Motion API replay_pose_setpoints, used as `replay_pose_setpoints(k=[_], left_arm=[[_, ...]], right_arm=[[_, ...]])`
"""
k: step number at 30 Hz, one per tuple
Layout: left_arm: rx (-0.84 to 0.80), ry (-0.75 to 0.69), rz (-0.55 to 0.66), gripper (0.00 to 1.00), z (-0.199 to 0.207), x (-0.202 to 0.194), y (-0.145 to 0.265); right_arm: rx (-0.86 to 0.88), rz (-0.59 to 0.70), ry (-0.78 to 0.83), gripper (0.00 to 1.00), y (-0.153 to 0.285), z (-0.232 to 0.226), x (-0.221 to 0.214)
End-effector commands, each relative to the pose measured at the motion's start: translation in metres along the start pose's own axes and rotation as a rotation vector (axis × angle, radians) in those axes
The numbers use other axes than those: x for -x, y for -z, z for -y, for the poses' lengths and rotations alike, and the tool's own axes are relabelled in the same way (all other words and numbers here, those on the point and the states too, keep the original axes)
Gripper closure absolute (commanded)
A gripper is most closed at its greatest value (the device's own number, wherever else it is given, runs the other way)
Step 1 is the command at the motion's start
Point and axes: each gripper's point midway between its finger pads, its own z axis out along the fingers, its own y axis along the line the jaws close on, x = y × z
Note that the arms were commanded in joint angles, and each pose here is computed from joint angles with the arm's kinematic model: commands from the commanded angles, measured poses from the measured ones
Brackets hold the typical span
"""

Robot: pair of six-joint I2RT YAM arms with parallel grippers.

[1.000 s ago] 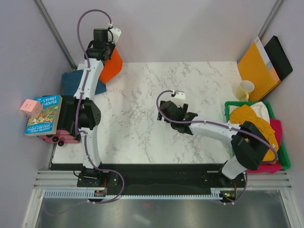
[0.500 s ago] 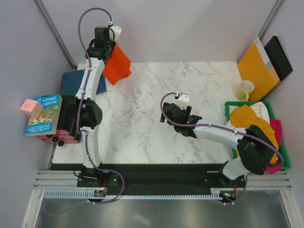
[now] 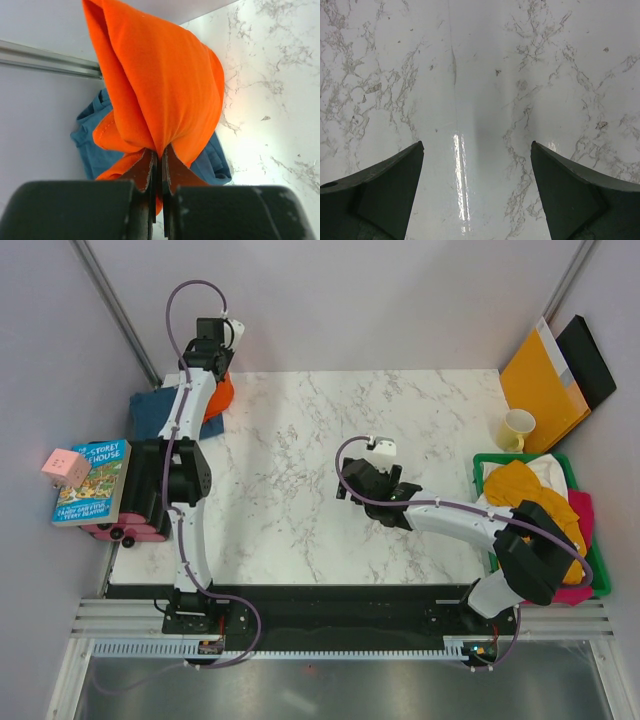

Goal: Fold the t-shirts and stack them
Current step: Put the neatly folded tshirt into the corner of the board with the left arm

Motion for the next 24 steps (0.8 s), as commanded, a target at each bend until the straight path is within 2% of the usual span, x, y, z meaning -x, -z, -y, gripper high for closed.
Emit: replay_pose_setpoints(k=[1, 6, 12, 19, 24], left_arm=[[0.023, 0.059, 0.139, 0.98, -0.013, 0.045, 0.033], [-0.001, 0.074, 0.233, 0.98, -0.008, 0.079, 0.074], [-0.027, 0.097, 0.279, 0.98, 0.006, 0.1, 0.095], [-0.039, 0.133, 0.284, 0.98, 0.016, 0.106, 0.099], [-0.026, 0.144, 0.241, 0.98, 0.022, 0.096, 0.084]], right_arm=[[0.015, 0.021, -0.032, 0.05, 0.001, -0.011, 0.008], [0.025, 0.015, -0.03, 0.05, 0.0, -0.015, 0.004], [0.036, 0.02, -0.032, 0.05, 0.003, -0.019, 0.004], [0.028, 0.019, -0.035, 0.05, 0.009, -0.011, -0.001], [0.024, 0.019, -0.041, 0.05, 0.01, -0.009, -0.001]])
